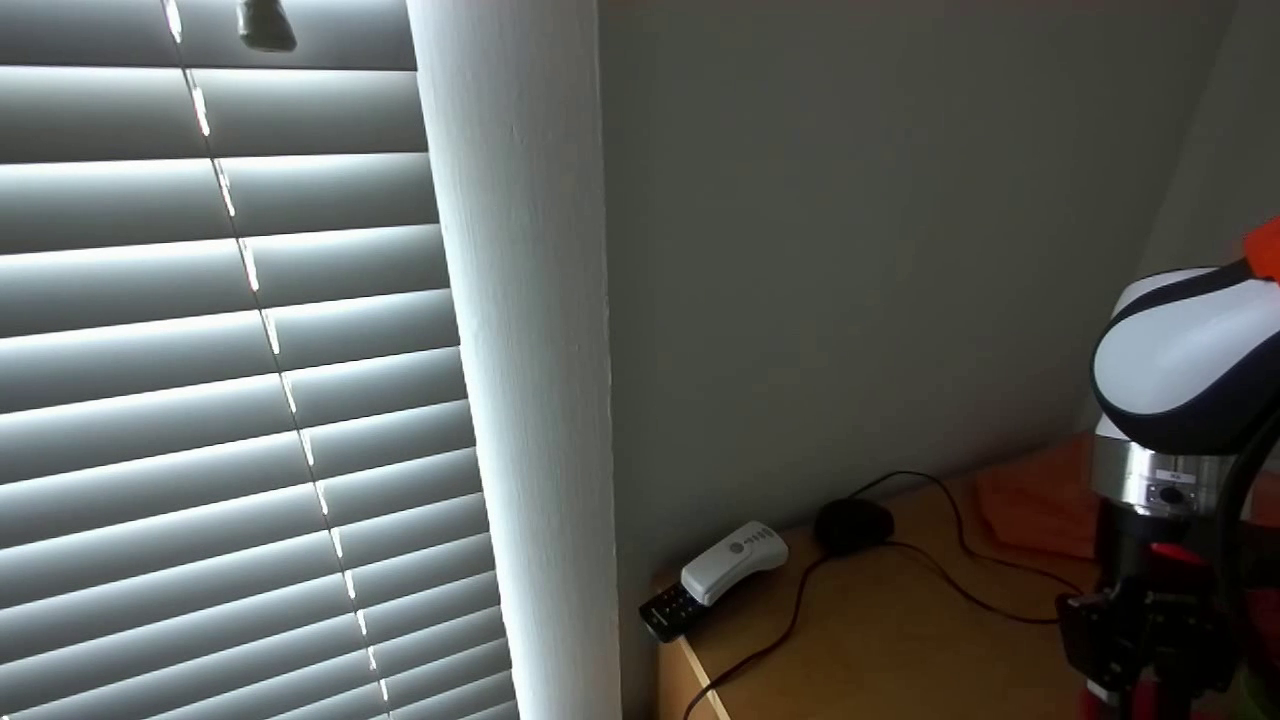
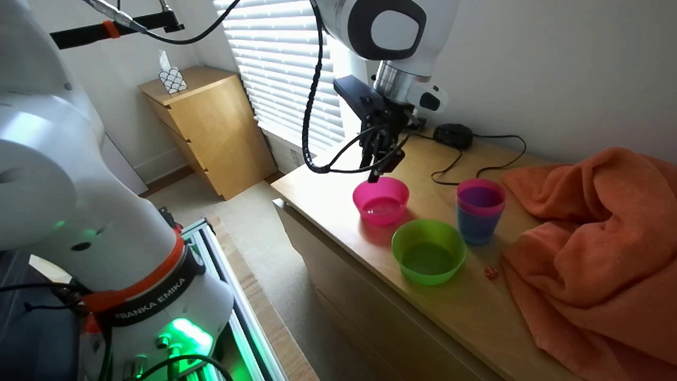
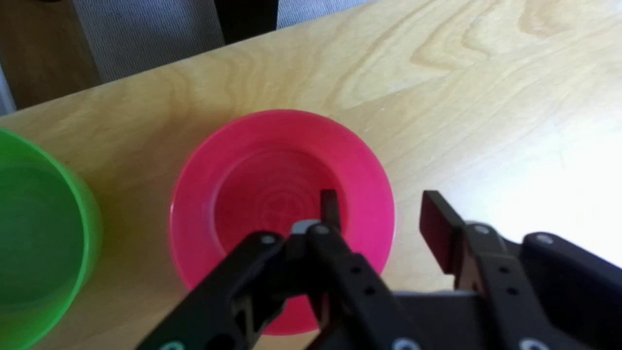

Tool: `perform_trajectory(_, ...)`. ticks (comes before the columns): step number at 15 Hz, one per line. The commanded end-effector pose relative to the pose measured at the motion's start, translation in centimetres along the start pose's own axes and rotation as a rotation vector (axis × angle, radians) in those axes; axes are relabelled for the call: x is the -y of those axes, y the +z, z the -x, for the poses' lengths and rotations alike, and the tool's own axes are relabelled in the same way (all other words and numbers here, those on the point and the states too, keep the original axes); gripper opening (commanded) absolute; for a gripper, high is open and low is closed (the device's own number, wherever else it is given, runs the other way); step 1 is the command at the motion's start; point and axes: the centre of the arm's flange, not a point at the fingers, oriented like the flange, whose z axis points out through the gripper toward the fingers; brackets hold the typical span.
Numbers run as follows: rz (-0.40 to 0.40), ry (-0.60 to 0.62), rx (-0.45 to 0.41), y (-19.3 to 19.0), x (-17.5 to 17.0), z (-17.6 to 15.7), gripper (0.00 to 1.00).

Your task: Put the pink bowl on the counter.

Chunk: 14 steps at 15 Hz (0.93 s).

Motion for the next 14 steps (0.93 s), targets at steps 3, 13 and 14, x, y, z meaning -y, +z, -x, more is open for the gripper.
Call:
perform_trajectory(3,-0.003,0.016,-0.036,-2.2,-0.7,3.1,0.95)
perform_trajectory(13,0.139,0.113,-0.187,-11.5,-9.7,11.1,1.00)
perform_trajectory(14,0.135,0.110,-0.200,-12.1,-10.2,11.6,1.00)
